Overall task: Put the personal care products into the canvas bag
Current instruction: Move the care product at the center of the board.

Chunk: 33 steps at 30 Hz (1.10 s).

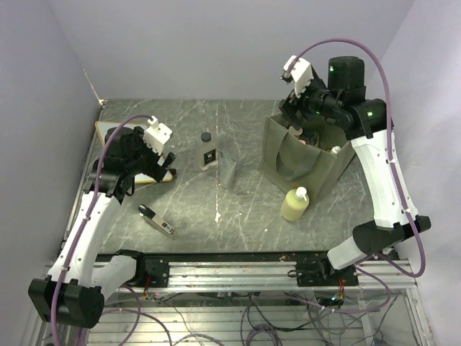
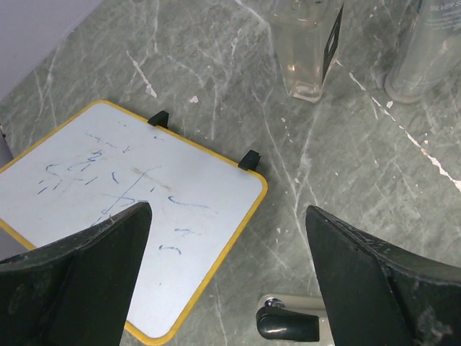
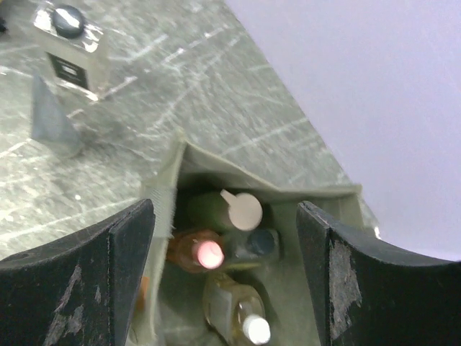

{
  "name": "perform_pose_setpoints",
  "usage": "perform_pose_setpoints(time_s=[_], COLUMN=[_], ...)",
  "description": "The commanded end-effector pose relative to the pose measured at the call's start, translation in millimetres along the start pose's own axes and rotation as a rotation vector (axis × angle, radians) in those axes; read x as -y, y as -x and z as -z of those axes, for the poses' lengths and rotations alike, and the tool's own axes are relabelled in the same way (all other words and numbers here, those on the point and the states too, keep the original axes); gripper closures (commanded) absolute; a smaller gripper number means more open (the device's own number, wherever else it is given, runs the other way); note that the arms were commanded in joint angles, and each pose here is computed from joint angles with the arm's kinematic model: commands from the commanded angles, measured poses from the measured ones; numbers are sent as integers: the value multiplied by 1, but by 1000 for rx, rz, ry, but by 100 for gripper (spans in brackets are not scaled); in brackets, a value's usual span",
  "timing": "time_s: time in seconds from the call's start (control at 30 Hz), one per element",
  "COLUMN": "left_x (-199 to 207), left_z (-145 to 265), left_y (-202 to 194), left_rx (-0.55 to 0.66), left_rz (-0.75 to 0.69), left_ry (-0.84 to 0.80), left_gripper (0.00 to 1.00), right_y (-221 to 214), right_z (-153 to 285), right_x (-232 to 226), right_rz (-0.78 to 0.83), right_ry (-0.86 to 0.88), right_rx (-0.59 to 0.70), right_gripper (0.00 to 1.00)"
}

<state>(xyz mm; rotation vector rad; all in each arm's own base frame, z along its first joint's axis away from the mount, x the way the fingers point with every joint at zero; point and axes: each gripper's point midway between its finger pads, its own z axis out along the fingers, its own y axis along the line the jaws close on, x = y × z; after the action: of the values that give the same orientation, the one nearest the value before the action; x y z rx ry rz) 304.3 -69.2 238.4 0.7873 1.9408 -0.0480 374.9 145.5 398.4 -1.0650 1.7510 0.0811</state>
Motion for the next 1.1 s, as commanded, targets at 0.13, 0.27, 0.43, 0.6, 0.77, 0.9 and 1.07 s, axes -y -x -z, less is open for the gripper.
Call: perform_pose_setpoints(time_s=[0.13, 0.27, 0.43, 0.6, 0.77, 0.9, 1.07], left_x=[-3, 7, 27, 49, 57, 63, 72], left_z=[-27, -48, -84, -116, -145, -169, -192], left_y=[22, 31, 38, 45, 49, 51, 49], left_rx=[90, 129, 136, 137, 123, 107, 83], left_rz=[57, 55, 39, 26, 48, 45, 64], left_ry=[-39, -113, -201, -251, -273, -296, -334], left_gripper=[1, 1, 1, 1, 1, 0, 7], right_y=[39, 35, 27, 16, 8, 1, -8], right_z=[4, 11, 19, 31, 41, 44, 44], right_x=[-51, -70, -79, -80, -84, -82, -83], right_rz=[36, 16, 2, 5, 10, 2, -12], right_ry=[154, 214, 223, 191, 183, 172, 172], right_rx=[162, 184, 174, 160, 153, 149, 135], right_gripper=[21, 21, 21, 21, 21, 21, 21])
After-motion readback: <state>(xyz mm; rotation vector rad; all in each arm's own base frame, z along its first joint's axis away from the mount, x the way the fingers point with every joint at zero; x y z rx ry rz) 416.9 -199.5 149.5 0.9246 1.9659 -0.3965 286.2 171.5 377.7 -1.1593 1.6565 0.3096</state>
